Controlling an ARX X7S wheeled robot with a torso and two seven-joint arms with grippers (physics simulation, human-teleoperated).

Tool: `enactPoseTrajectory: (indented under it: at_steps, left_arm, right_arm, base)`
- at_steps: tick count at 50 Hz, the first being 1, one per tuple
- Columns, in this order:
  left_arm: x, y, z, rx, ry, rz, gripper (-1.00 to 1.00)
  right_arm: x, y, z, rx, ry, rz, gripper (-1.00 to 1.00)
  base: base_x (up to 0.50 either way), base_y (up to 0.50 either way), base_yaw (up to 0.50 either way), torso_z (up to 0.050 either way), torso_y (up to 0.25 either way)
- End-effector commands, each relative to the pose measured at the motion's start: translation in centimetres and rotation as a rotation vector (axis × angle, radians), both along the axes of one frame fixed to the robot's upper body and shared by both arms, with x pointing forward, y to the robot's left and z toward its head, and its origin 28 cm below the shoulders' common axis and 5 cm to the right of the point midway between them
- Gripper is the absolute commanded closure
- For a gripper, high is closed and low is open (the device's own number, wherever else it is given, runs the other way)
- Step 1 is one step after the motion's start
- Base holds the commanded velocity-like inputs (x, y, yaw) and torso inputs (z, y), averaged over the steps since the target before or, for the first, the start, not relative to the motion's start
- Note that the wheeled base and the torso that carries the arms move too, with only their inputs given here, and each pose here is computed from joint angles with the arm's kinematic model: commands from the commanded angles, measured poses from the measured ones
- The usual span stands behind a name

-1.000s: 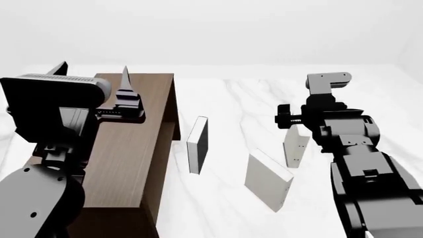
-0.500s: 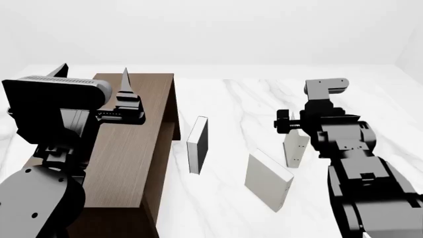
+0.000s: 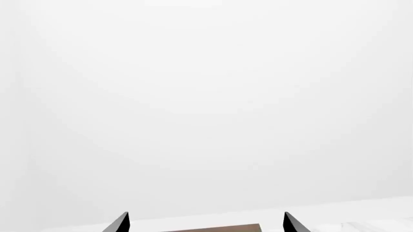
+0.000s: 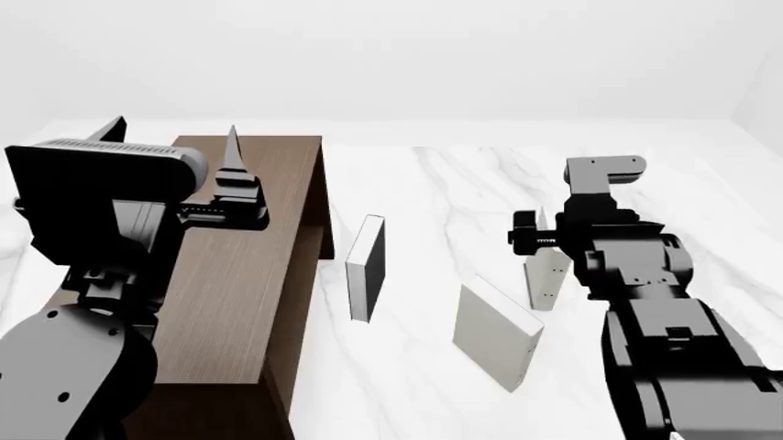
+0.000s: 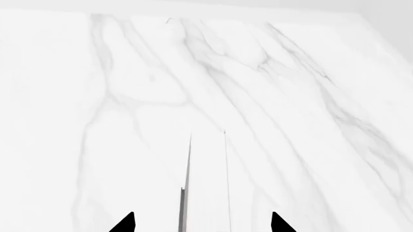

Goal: Pick up the book on the right and place it under the cabinet shelf.

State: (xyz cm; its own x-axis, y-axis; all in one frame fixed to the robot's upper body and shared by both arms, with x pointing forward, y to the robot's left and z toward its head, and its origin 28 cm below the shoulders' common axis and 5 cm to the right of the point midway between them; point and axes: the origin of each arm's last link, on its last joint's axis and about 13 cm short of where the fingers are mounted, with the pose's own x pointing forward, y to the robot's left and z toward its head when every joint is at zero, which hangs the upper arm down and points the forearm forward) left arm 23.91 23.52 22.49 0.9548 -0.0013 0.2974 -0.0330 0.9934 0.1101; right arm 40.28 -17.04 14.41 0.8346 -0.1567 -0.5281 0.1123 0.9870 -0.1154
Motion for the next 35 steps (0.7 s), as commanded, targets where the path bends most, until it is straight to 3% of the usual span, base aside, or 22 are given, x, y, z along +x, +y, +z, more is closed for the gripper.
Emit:
enactPoseTrajectory:
  at_steps: [1, 35]
  left_arm:
    - [0.0, -0.1, 0.2, 0.005, 0.000, 0.000, -1.00]
    - [0.1, 0.1, -0.3, 0.004, 0.006, 0.003, -1.00]
  right_arm:
    - [-0.1, 0.1, -0.5, 0.005, 0.010, -0.010, -1.00]
    - [-0.6, 0.3, -1.7, 0.001, 0.038, -0.036, -1.00]
  base:
    - [0.00, 0.00, 0.00, 0.000, 0.000]
    - [0.00, 0.00, 0.00, 0.000, 0.000]
